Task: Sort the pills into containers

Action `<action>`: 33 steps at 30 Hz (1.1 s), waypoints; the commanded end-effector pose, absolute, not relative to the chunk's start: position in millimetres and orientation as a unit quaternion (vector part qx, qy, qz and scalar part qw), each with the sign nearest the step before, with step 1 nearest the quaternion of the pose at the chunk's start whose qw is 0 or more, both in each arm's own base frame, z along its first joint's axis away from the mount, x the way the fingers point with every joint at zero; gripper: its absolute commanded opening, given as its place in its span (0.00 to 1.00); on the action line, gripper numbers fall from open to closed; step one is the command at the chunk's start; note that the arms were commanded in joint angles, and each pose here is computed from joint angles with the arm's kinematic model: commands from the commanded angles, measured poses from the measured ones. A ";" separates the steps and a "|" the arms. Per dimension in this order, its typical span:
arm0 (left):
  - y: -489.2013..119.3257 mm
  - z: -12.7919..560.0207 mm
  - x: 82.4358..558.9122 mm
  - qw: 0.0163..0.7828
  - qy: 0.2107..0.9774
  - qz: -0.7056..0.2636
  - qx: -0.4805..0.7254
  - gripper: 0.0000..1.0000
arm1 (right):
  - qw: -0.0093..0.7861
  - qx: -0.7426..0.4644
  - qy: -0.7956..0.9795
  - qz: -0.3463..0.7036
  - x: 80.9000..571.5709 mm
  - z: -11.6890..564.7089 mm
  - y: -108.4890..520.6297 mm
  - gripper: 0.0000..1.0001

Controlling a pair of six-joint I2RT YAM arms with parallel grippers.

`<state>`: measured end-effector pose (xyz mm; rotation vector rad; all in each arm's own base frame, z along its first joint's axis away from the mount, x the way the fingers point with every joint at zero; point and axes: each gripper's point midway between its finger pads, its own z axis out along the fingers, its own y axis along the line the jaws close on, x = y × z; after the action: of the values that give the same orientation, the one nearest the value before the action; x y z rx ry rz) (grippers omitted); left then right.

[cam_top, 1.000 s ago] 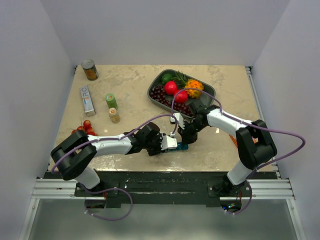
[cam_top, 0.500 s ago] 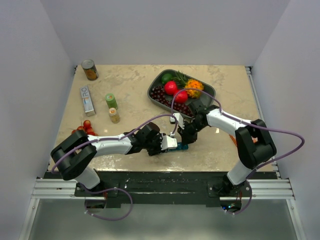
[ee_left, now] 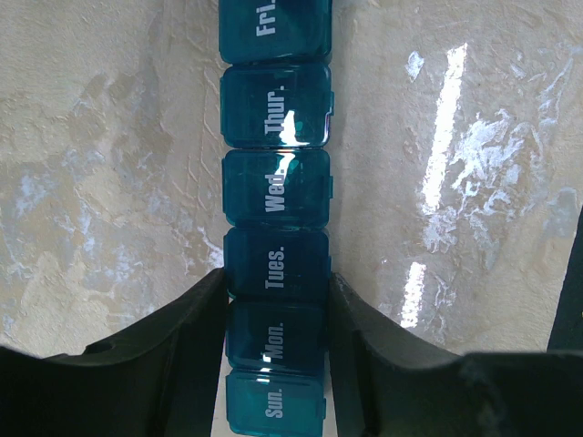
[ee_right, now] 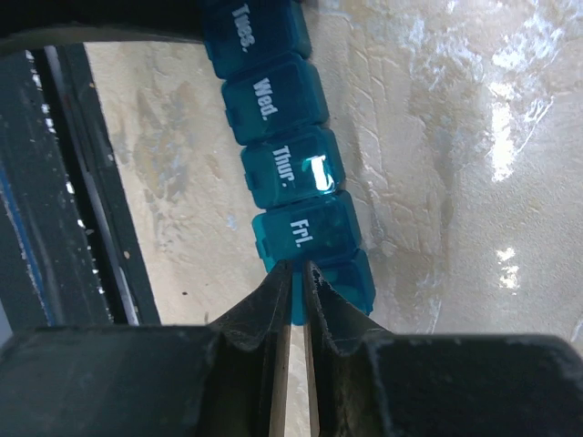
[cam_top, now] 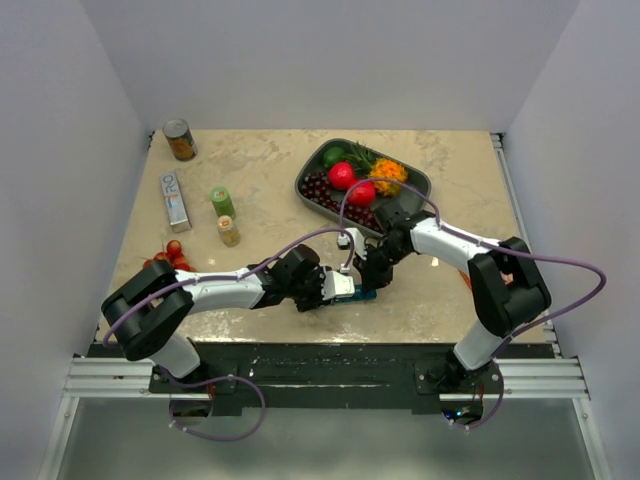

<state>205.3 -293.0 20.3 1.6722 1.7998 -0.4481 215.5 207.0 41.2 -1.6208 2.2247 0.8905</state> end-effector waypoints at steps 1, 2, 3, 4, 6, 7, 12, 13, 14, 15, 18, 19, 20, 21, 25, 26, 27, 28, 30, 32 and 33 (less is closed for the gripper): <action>-290.5 13.7 198.3 0.296 0.693 -0.174 0.634 0.00 | 0.167 -0.572 0.730 0.334 219.0 79.8 223.4 0.13; -290.9 13.9 198.2 0.296 0.693 -0.175 0.633 0.00 | 0.172 -0.574 0.727 0.335 220.4 85.1 225.1 0.13; -290.9 13.9 198.2 0.296 0.693 -0.175 0.633 0.00 | 0.178 -0.576 0.723 0.337 220.6 89.7 226.1 0.13; -290.5 13.2 197.9 0.295 0.694 -0.175 0.633 0.00 | 0.181 -0.578 0.720 0.338 221.6 94.2 227.0 0.13; -290.6 13.7 198.0 0.296 0.694 -0.175 0.633 0.00 | 0.181 -0.580 0.718 0.340 221.8 98.0 228.3 0.13; -290.9 13.7 198.3 0.296 0.694 -0.175 0.633 0.00 | 0.181 -0.580 0.716 0.343 222.9 100.8 229.0 0.13; -290.5 13.5 198.3 0.295 0.694 -0.174 0.633 0.00 | 0.168 -0.578 0.716 0.354 219.2 96.3 231.1 0.12; -290.6 14.0 198.4 0.296 0.694 -0.174 0.633 0.00 | 0.164 -0.574 0.720 0.354 218.3 91.1 230.0 0.12; -290.8 13.5 198.5 0.295 0.694 -0.174 0.633 0.00 | 0.157 -0.573 0.727 0.345 218.4 84.5 227.2 0.12; -290.9 13.0 198.2 0.294 0.695 -0.175 0.633 0.00 | 0.149 -0.574 0.730 0.339 215.7 77.5 227.8 0.11; -293.0 12.0 197.8 0.290 0.697 -0.179 0.631 0.00 | 0.099 -0.587 0.744 0.304 200.5 41.7 222.8 0.10; -293.9 12.3 198.1 0.289 0.697 -0.180 0.631 0.00 | 0.083 -0.586 0.748 0.299 192.3 29.7 219.2 0.10; -294.1 12.3 197.9 0.289 0.697 -0.181 0.631 0.00 | 0.074 -0.584 0.765 0.261 197.5 15.2 211.5 0.09; -294.4 12.3 197.9 0.289 0.698 -0.181 0.629 0.00 | 0.070 -0.578 0.772 0.255 198.3 8.7 212.1 0.08; -293.8 13.7 196.9 0.290 0.699 -0.183 0.628 0.00 | 0.063 -0.561 0.791 0.237 207.8 0.7 211.3 0.04; -293.7 13.7 197.0 0.290 0.698 -0.182 0.629 0.00 | 0.064 -0.563 0.789 0.238 207.8 2.0 212.3 0.04; -293.1 13.6 197.2 0.290 0.698 -0.181 0.629 0.00 | 0.067 -0.564 0.782 0.255 205.0 7.2 217.5 0.04; -293.6 14.1 197.5 0.291 0.698 -0.181 0.628 0.00 | 0.069 -0.572 0.773 0.266 202.6 13.5 219.9 0.04; -293.4 14.1 197.8 0.291 0.698 -0.180 0.629 0.00 | 0.080 -0.590 0.750 0.290 197.1 31.0 223.7 0.05; -294.0 14.9 198.3 0.292 0.697 -0.180 0.629 0.00 | 0.090 -0.603 0.726 0.317 192.4 48.0 230.6 0.06; -293.9 14.7 198.7 0.292 0.697 -0.179 0.630 0.00 | 0.087 -0.613 0.715 0.324 188.5 54.1 228.1 0.06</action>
<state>205.3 -295.3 20.3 1.6618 1.8176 -0.4537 185.0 221.8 17.1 -1.7369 2.3228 0.9200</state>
